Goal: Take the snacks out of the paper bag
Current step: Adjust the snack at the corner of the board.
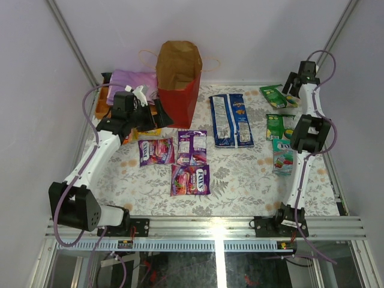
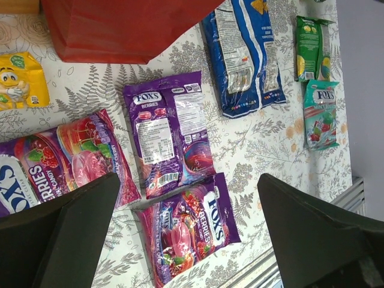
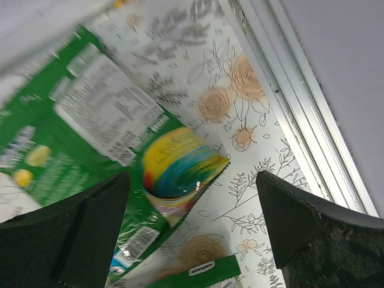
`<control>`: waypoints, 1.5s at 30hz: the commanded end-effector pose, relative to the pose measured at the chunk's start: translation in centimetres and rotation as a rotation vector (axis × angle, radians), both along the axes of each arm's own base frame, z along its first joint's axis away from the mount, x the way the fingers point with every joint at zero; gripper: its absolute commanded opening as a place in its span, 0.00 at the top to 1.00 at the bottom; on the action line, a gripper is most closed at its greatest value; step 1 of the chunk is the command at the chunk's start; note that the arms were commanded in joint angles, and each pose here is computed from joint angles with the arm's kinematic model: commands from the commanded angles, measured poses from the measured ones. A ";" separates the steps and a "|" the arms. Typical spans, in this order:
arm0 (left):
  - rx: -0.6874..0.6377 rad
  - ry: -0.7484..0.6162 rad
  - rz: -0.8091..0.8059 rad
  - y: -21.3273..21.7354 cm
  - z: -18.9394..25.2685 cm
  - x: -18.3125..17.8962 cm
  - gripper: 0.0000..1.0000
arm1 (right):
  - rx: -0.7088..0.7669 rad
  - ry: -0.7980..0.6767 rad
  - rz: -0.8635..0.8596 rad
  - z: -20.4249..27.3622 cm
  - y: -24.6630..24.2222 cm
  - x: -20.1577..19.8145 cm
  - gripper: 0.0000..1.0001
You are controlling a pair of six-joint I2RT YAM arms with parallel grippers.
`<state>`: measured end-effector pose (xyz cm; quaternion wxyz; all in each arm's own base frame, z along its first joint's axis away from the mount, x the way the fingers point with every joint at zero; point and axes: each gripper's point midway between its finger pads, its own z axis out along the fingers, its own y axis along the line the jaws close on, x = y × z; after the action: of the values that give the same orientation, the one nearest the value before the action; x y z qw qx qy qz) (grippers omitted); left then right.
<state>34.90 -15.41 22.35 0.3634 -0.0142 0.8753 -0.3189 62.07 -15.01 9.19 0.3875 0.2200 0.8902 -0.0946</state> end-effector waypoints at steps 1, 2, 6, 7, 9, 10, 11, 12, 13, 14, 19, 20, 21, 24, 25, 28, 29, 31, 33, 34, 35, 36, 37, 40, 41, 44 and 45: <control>-0.018 -0.034 -0.031 -0.4 0.0 0.6 0.00 | 0.033 0.129 0.143 -2.9 2.4 -1.5 0.07; -0.017 -0.031 -0.034 -0.4 -0.2 0.6 0.00 | 0.042 0.152 0.163 -3.5 2.9 -1.8 0.07; -0.010 -0.020 -0.038 -0.4 -0.7 0.6 0.00 | 0.032 0.206 0.190 -4.5 3.8 -2.7 0.02; -0.007 -0.020 -0.038 -0.4 -0.8 0.6 0.00 | 0.039 0.215 0.188 -4.7 4.0 -2.9 0.00; 0.001 -0.014 -0.034 -0.3 -1.1 0.7 0.00 | 0.069 0.227 0.164 -5.0 4.2 -3.3 0.00; 0.004 -0.010 -0.034 -0.2 -1.1 0.8 0.00 | 0.084 0.232 0.136 -5.1 4.3 -3.6 0.00; 0.004 -0.010 -0.036 -0.3 -1.1 0.7 0.00 | 0.112 0.234 0.107 -5.2 4.5 -3.9 0.00; 0.005 -0.008 -0.037 -0.3 -1.2 0.7 0.00 | 0.155 0.225 0.076 -5.3 5.0 -4.0 0.00; 0.007 -0.008 -0.037 -0.2 -1.2 0.7 0.00 | 0.201 0.217 0.058 -5.4 5.5 -4.1 0.00; 0.009 -0.008 -0.036 -0.2 -1.3 0.8 0.00 | 0.250 0.201 0.046 -5.3 6.1 -4.0 0.00; 0.025 -0.007 -0.036 0.0 -1.4 0.5 0.00 | 0.425 0.122 -0.028 -5.1 8.2 -3.2 0.02; 0.031 -0.004 -0.031 0.1 -1.5 0.5 0.00 | 0.441 0.113 -0.041 -4.9 8.4 -3.1 0.03; 0.039 -0.005 -0.028 0.3 -1.5 0.4 0.00 | 0.447 0.106 -0.053 -4.7 8.3 -3.0 0.04; 0.056 -0.013 -0.020 0.6 -1.3 0.3 0.00 | 0.424 0.059 -0.091 -3.0 7.6 -2.7 0.05; 0.059 -0.017 -0.015 0.7 -1.2 0.4 0.00 | 0.417 0.037 -0.095 -2.1 7.4 -2.6 0.04; 0.050 -0.022 -0.012 0.6 -1.0 0.6 0.00 | 0.391 -0.039 -0.083 1.2 6.8 -2.2 0.03; 0.046 -0.022 -0.011 0.6 -0.9 0.7 0.00 | 0.379 -0.064 -0.075 2.4 6.5 -2.0 0.02; 0.038 -0.035 -0.006 0.5 -0.4 1.0 0.00 | 0.356 -0.116 -0.052 5.4 6.2 -1.6 0.00; 0.030 -0.054 0.006 0.5 0.3 1.3 0.00 | 0.328 -0.154 -0.032 8.2 6.1 -1.6 0.00; 0.026 -0.060 0.011 0.5 0.5 1.5 0.00 | 0.312 -0.171 -0.023 9.7 6.0 -1.9 0.01; 0.023 -0.067 0.015 0.4 0.9 1.7 0.00 | 0.295 -0.186 -0.012 10.9 5.9 -2.2 0.01; 0.025 -0.075 0.024 0.6 1.3 1.9 0.00 | 0.285 -0.198 -0.006 11.9 5.8 -2.5 0.00; 0.028 -0.089 0.036 0.8 1.7 2.0 0.00 | 0.281 -0.211 -0.002 13.1 5.9 -3.0 0.01; 0.047 -0.140 0.068 1.4 2.8 2.5 0.00 | 0.352 -0.224 0.044 14.9 7.8 -5.2 0.01; 0.056 -0.159 0.079 1.6 3.2 2.6 0.00 | 0.400 -0.234 0.082 14.7 9.1 -6.0 0.01; 0.095 -0.228 0.137 2.9 4.6 3.0 0.00 | 0.530 -0.356 0.221 14.4 14.4 -9.5 0.01; 0.100 -0.251 0.157 3.3 5.0 3.0 0.00 | 0.543 -0.406 0.259 14.6 16.0 -11.0 0.00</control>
<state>36.10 -14.04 22.59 0.3959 -0.0190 0.8752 -0.2774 54.73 -5.51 21.77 0.4395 0.2726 0.8467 0.1248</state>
